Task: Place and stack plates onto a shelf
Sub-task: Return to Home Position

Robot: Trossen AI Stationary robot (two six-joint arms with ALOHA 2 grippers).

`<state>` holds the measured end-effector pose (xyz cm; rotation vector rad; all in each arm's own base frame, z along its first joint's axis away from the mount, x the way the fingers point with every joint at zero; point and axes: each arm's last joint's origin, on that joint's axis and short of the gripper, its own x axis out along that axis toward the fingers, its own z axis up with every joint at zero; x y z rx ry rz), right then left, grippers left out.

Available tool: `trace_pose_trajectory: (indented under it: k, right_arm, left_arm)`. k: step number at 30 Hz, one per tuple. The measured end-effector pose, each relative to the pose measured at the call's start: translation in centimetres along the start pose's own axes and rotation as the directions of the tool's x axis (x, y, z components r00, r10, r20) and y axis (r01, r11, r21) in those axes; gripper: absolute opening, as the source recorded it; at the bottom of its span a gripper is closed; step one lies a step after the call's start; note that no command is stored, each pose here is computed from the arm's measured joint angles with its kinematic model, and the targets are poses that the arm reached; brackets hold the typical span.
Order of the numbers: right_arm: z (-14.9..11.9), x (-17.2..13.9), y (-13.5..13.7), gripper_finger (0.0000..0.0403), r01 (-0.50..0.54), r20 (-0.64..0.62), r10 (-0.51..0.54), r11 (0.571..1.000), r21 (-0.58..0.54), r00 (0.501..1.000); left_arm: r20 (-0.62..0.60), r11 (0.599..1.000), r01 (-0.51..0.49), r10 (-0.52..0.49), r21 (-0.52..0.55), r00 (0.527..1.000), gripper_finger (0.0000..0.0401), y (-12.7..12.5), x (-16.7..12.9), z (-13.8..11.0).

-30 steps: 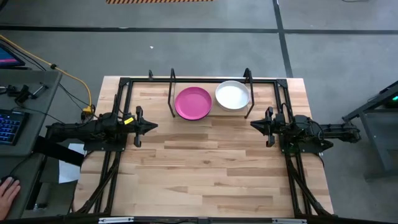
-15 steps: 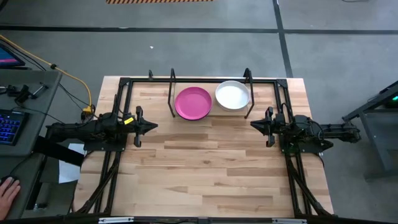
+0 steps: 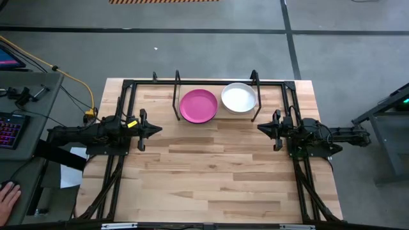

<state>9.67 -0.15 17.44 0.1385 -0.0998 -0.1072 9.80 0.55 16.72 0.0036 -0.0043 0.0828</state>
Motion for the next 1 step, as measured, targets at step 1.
trace_pose_trajectory:
  k: [1]
  right_arm:
    - [0.00,0.00,0.00,0.0025,0.000,0.000,0.000,1.000,0.000,1.000]
  left_arm:
    - [0.001,1.000,0.000,0.000,0.000,1.000,0.0001,0.00,0.00,0.01]
